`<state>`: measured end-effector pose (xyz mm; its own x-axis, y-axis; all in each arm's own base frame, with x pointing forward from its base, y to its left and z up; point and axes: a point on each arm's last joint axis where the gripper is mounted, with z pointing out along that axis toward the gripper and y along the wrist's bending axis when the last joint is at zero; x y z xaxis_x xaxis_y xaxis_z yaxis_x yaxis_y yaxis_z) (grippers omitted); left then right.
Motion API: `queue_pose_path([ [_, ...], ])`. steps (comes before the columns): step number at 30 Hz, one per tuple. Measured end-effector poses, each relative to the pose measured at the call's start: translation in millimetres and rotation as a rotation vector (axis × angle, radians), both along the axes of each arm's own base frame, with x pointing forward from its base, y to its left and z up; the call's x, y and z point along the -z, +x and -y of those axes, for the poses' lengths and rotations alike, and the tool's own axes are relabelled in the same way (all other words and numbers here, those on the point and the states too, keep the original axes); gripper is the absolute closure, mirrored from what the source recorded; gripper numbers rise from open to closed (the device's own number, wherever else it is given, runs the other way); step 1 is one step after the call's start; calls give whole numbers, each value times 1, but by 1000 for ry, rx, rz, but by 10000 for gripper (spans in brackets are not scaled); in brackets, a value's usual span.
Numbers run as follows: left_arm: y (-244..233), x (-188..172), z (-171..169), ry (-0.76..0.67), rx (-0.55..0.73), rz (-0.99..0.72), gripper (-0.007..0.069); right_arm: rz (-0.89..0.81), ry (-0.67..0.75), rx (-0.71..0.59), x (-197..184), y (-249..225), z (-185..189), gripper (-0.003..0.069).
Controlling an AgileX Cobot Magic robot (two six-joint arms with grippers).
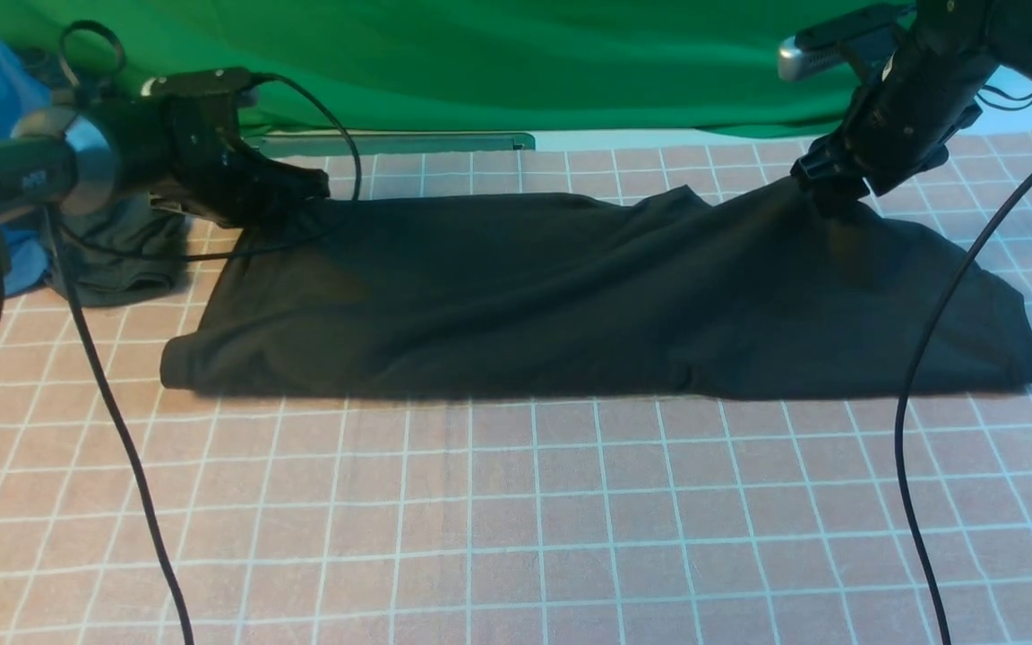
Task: Fold a long-sleeved shirt over a pink coffee tablecloth.
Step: 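Fold the black garment in half by bringing its near edge over to the far edge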
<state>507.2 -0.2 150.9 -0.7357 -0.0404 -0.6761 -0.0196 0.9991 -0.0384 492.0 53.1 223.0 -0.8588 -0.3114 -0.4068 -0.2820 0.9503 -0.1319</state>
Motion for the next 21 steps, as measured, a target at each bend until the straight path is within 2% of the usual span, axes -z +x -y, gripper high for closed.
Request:
queue_pose_path([
  [5,-3,-21,0,55,25,27,598,-1,0,1,0,0,0,194],
  [11,-7,-49,-15,89,-22,76,596,-16,2,3,1,-1,0,194],
  [21,-12,-51,-34,77,-94,32,592,-55,-3,6,2,-5,0,195],
])
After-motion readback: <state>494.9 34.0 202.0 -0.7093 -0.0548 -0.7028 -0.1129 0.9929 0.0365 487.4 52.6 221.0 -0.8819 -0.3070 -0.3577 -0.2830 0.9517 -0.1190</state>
